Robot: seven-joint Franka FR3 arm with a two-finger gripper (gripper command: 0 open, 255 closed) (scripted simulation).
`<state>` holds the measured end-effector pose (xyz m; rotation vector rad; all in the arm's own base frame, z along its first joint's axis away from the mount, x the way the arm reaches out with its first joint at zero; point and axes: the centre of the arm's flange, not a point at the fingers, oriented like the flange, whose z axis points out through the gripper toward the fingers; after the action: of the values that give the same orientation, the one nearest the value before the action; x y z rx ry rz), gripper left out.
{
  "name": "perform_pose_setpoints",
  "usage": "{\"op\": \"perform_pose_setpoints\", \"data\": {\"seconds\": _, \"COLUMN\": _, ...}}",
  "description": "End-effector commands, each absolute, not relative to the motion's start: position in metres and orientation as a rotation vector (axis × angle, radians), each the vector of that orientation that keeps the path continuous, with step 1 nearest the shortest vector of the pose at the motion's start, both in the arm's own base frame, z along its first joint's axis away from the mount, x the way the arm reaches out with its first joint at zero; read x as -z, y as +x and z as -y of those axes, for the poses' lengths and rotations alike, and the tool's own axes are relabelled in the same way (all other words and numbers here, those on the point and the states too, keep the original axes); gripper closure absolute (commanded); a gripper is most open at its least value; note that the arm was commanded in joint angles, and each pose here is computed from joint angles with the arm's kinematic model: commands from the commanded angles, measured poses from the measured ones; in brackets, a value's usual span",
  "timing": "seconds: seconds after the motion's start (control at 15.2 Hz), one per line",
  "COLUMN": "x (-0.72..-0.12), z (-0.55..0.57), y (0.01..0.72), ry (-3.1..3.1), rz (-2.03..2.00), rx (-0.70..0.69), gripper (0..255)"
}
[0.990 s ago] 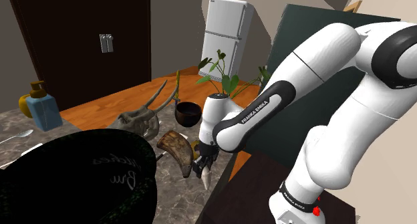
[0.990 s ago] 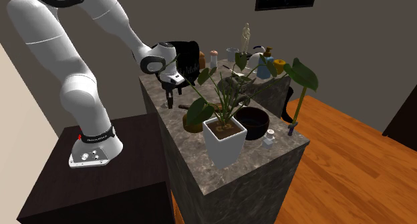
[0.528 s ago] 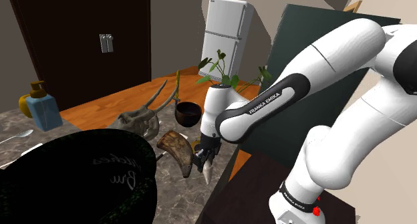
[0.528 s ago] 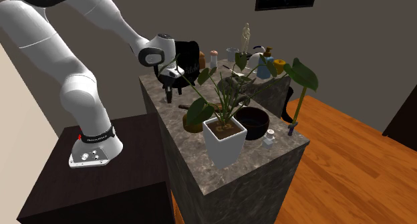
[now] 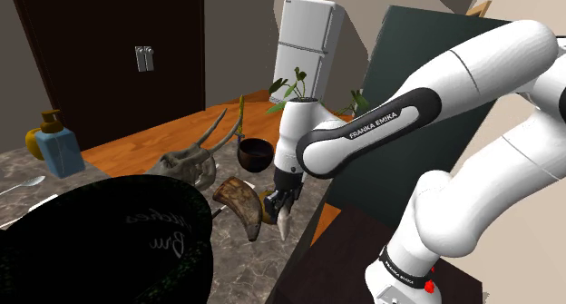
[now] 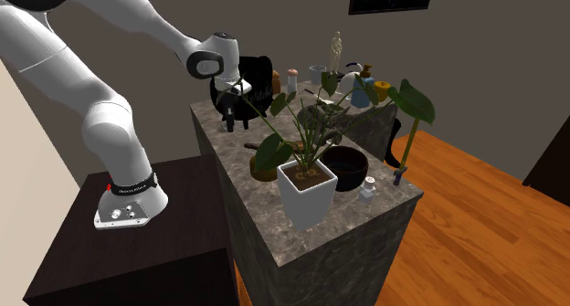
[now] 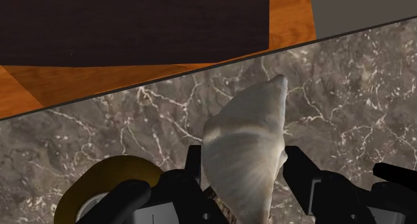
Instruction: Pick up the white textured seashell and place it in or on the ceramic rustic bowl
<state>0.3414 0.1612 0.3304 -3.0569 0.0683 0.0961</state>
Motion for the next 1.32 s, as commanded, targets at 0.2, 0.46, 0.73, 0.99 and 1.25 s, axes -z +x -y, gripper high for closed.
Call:
{"op": "perform_pose_setpoints", "data": {"seconds": 0.2, "x": -0.357, "z": -0.162, "y": 0.340, "ry": -3.057, "rz": -0.068, "rx": -0.097, "gripper": 255}}
{"op": "perform_pose_setpoints", "data": {"seconds": 0.46, "x": -0.373, "z": -0.154, "y": 0.351, "ry": -3.057, "rz": -0.068, "rx": -0.097, "gripper": 255}}
{"op": "perform_pose_setpoints", "data": {"seconds": 0.73, "x": -0.373, "z": -0.122, "y": 0.393, "ry": -3.057, "rz": -0.068, "rx": -0.097, "gripper": 255}}
{"op": "perform_pose_setpoints", "data": {"seconds": 0.99, "x": -0.372, "z": -0.091, "y": 0.436, "ry": -3.057, "rz": -0.068, "rx": -0.097, "gripper": 255}}
{"op": "perform_pose_setpoints", "data": {"seconds": 1.25, "x": -0.372, "z": -0.059, "y": 0.478, "ry": -3.057, "rz": -0.068, "rx": -0.097, "gripper": 255}}
